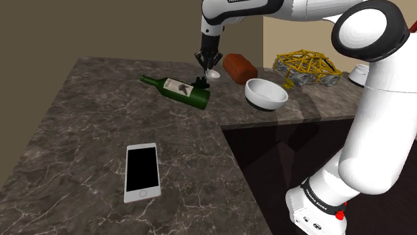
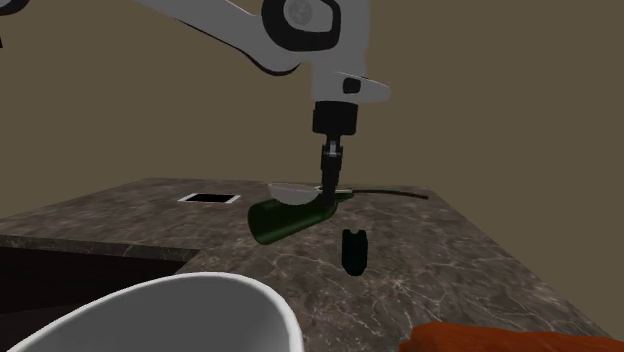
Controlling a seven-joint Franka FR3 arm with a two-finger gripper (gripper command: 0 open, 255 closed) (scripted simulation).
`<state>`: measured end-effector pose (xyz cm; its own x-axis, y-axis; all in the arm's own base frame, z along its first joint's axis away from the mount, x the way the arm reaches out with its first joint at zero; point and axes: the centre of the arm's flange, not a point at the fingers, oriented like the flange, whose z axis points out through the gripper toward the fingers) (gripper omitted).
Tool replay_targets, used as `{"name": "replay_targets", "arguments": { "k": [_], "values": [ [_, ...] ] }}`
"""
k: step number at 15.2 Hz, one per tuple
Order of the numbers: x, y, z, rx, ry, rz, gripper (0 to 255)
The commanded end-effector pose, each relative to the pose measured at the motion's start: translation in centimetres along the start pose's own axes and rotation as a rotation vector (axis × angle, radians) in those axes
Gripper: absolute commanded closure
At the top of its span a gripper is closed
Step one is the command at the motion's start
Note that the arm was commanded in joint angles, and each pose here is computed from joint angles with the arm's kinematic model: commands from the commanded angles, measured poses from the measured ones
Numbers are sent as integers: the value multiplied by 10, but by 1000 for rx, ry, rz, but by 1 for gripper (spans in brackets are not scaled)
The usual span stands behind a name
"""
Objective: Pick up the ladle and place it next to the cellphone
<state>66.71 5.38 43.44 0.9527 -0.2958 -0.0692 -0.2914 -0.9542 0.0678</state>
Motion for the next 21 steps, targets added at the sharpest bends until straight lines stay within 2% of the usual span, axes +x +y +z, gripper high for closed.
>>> {"name": "replay_targets", "arguments": {
  "k": [1,21],
  "values": [
    [-16,-12,0,0,0,0,255],
    [-228,-170,3,0,0,0,255]
  ]
}}
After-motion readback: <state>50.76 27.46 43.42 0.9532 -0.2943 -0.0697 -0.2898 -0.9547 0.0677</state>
